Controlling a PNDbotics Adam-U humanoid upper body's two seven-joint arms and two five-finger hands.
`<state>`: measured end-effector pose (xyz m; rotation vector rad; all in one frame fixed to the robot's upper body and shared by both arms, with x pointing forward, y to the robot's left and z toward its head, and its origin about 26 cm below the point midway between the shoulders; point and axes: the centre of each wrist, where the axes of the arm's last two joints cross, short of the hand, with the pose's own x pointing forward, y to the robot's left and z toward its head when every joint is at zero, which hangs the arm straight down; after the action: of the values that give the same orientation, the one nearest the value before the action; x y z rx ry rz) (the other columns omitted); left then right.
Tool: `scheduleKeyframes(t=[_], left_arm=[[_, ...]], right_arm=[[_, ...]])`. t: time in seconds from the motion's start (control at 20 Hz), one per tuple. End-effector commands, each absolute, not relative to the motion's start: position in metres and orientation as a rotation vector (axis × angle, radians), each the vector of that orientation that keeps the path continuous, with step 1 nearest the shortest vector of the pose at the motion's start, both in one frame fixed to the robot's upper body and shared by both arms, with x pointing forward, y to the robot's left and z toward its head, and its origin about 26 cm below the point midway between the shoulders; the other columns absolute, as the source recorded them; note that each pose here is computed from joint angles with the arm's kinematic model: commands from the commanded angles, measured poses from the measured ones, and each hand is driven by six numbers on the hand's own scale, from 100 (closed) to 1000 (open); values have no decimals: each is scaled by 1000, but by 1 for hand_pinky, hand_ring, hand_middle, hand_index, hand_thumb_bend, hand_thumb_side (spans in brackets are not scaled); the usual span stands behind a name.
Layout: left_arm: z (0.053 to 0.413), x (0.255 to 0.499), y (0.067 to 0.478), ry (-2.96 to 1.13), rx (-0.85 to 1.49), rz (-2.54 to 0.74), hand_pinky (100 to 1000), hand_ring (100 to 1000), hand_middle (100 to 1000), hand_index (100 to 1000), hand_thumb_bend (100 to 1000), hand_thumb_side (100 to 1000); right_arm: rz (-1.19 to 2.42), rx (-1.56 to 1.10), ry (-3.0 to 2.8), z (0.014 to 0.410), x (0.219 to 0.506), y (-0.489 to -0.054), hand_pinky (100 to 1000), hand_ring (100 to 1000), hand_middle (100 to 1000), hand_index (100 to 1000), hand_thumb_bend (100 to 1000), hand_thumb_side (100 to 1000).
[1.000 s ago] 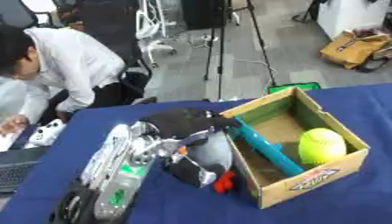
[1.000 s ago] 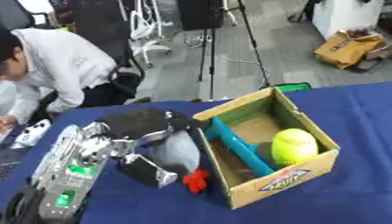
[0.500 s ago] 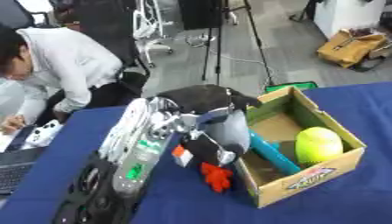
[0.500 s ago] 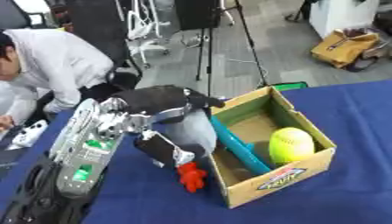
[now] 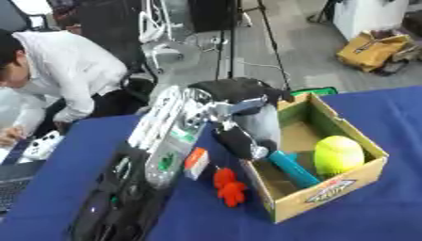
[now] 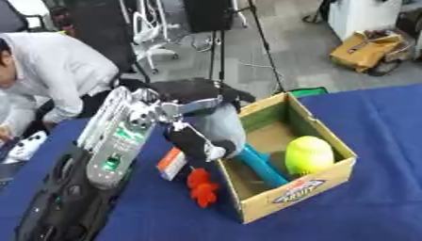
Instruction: Pick up objects on the table and place them in the box.
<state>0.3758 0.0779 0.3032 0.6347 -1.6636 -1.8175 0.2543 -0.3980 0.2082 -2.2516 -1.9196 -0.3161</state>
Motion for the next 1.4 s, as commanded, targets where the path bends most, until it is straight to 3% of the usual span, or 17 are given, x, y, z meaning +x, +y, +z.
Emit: scheduleKeyframes(t=[0.05,0.1,0.15,0.2,0.95,1.1,1.35,1.4], left_arm=[[316,382,76,-1652,675,-1778,100,277,499,1000,100,150],[317,384,74,-1642,682,-1771,100,277,499,1000,100,150],[316,386,73,-1637,687,-1766,100,276,495,1000,100,217],[317,388,72,-1633,694,-1760,100,276,493,1000,100,149],[283,433,55,-1583,769,-1581,100,270,461,1000,100,155],[277,440,52,-1602,809,-1536,100,332,511,1000,100,142],[264,448,48,-1678,827,-1478,100,381,516,1000,100,144],[261,449,48,-1695,821,-1469,153,523,639,1000,100,152]], right_arm=[[-310,-2264,-1968,220,254,-397,837,827,690,695,100,741],[-310,-2261,-1971,220,254,-397,837,827,690,695,100,741],[-311,-2260,-1974,220,254,-397,837,827,690,695,100,750],[-311,-2258,-1976,220,255,-396,837,827,690,695,100,740],[-330,-2215,-2037,224,260,-390,837,826,689,695,100,744],[-333,-2209,-2046,225,261,-389,837,826,688,695,100,745],[-338,-2203,-2052,225,261,-388,837,826,688,695,100,745],[-338,-2202,-2053,225,261,-388,837,825,688,695,100,745]])
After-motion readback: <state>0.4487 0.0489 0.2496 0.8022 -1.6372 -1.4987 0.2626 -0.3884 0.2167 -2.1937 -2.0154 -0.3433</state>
